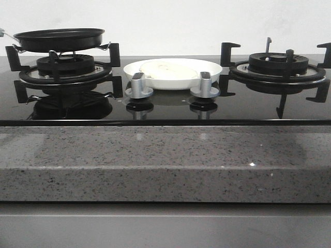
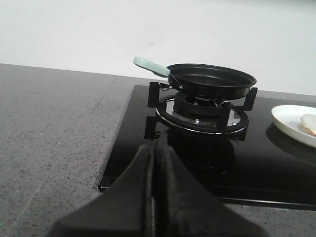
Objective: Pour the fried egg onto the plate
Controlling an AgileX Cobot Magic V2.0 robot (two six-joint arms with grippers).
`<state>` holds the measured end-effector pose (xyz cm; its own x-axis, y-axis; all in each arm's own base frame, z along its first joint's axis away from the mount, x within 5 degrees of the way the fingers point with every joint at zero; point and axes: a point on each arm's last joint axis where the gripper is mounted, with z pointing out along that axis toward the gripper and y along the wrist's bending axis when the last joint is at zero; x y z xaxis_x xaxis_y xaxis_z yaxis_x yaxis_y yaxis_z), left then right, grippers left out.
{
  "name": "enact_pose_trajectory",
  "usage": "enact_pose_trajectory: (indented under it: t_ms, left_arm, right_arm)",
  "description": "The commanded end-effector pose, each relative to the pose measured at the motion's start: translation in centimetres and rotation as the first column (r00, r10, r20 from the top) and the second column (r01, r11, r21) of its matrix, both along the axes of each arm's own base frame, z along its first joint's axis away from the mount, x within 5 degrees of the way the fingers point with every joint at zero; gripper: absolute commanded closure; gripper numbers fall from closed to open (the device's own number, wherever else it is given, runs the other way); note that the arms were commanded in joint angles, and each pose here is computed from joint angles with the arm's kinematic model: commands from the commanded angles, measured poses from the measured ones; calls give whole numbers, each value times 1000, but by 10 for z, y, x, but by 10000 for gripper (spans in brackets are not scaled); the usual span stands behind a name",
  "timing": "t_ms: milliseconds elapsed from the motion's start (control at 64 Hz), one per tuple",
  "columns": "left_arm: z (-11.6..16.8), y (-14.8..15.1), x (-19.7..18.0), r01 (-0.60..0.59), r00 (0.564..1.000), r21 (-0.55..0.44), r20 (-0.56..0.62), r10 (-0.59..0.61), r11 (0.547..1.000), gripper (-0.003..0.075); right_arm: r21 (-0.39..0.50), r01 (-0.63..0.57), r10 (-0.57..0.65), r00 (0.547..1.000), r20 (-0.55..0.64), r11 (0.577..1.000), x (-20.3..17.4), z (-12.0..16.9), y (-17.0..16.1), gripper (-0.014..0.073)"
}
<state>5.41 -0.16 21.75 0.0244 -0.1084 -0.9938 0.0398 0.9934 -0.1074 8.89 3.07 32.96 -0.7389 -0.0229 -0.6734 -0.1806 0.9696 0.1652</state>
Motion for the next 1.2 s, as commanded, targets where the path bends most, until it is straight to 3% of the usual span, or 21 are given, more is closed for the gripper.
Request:
enact_pose_trajectory:
  t_ms: [0, 390, 1187]
  left_arm:
    - [7, -2, -2, 32, 982, -20, 184, -27, 999, 739]
    - [4, 0, -1, 1, 980, 17, 200, -4, 1000, 739]
    - [-3, -1, 0, 17, 993, 7, 114, -18, 1000, 739]
  right_arm:
    - [6, -3, 3, 997, 79, 1000, 3, 11, 0, 664]
    - [5, -3, 3, 997, 78, 1000, 3, 11, 0, 664]
    - [5, -3, 3, 997, 78, 1000, 3, 11, 0, 664]
